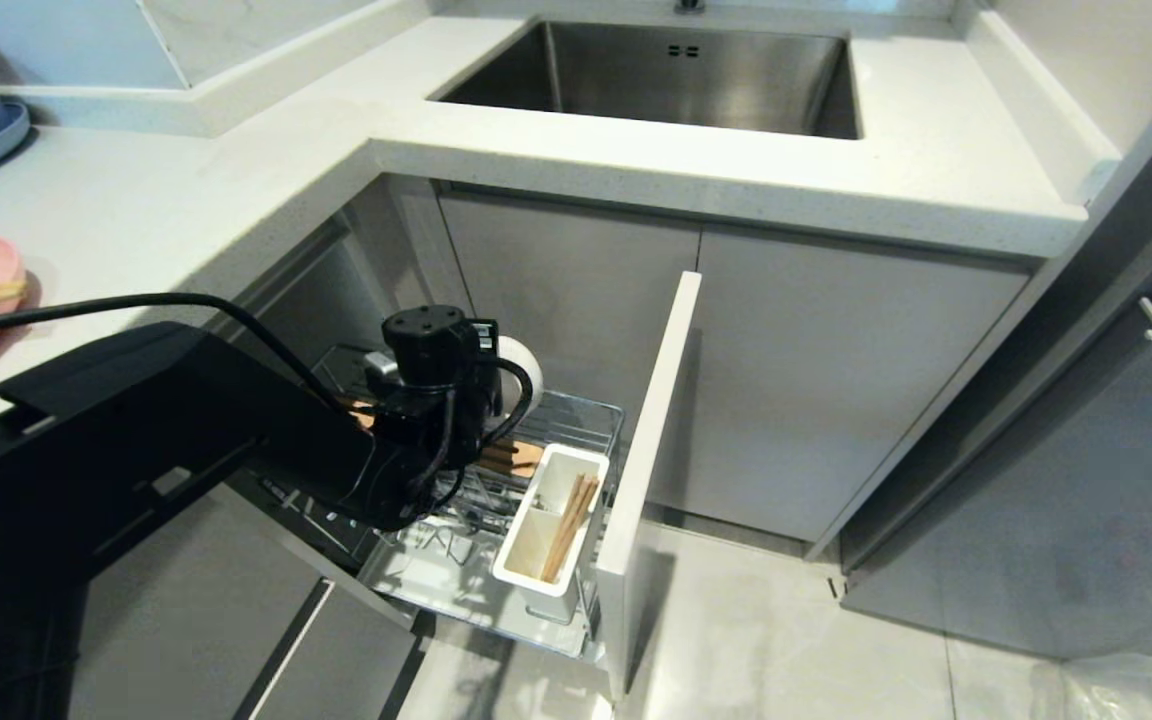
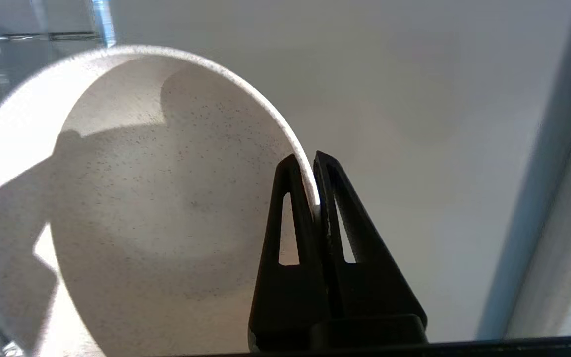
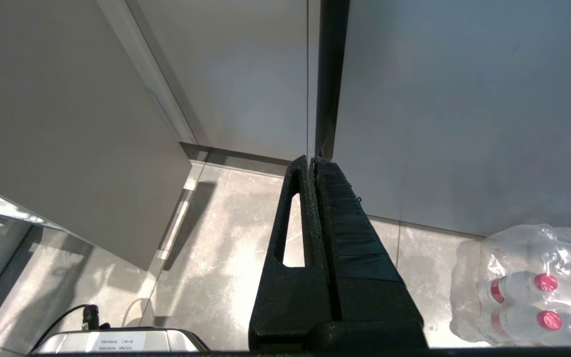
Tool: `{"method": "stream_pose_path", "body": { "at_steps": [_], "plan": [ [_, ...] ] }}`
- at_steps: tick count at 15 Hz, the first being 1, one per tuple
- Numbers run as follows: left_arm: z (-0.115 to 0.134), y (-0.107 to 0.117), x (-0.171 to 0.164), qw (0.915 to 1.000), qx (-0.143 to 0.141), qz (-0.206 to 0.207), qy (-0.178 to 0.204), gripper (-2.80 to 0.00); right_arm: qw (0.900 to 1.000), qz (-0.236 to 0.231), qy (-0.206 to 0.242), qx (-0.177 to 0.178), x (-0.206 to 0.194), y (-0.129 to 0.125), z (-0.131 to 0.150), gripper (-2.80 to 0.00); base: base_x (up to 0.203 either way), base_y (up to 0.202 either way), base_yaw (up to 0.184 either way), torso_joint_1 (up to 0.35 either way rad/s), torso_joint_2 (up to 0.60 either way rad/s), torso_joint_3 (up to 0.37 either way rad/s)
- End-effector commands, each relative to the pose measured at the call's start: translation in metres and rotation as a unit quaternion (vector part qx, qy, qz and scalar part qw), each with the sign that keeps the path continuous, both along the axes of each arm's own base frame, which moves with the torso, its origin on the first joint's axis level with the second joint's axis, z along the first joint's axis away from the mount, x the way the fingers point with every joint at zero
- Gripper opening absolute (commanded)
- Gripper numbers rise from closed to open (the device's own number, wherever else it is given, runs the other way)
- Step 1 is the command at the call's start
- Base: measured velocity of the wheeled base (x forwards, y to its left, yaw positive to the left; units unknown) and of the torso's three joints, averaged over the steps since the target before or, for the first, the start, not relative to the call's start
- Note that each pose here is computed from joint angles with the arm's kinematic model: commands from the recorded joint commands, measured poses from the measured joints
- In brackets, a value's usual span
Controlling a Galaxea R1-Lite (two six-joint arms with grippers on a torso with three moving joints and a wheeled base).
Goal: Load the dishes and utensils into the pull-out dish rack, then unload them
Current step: Pick up the bowl and place it in the cupboard
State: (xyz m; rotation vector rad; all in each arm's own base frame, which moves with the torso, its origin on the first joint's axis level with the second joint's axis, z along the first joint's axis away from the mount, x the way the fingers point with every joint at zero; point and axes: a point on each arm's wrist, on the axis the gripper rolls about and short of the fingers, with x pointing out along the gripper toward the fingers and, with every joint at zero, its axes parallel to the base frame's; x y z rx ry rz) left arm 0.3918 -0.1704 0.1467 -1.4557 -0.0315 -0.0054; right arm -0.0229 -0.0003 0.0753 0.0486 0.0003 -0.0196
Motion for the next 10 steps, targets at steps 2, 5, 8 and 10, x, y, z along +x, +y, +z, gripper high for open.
{"method": "stream_pose_path", "body": {
  "at_steps": [2,5,8,10],
  "plan": [
    [-0.0021,0.0001,0.0004,1.0000,-0.004,0.002,0.002,-2.80,1.000,0.000,0.001,0.000,0.0002,0.0000,-0.0004,-2.80,0.000,0.000,0.000,0.000,0.00,0.000],
    [-0.0036,0.0006,-0.0006,1.0000,-0.002,0.003,0.006,-2.80,1.000,0.000,0.001,0.000,0.0002,0.0000,-0.0004,-2.80,0.000,0.000,0.000,0.000,0.00,0.000],
    [-0.0060,0.0015,-0.0024,0.9999,-0.005,0.004,0.011,-2.80,1.000,0.000,0.001,0.000,0.0002,0.0000,-0.0004,-2.80,0.000,0.000,0.000,0.000,0.00,0.000],
    [-0.0056,0.0019,-0.0034,0.9999,-0.008,0.004,0.012,-2.80,1.000,0.000,0.001,0.000,0.0002,0.0000,-0.0004,-2.80,0.000,0.000,0.000,0.000,0.00,0.000]
  ]
}}
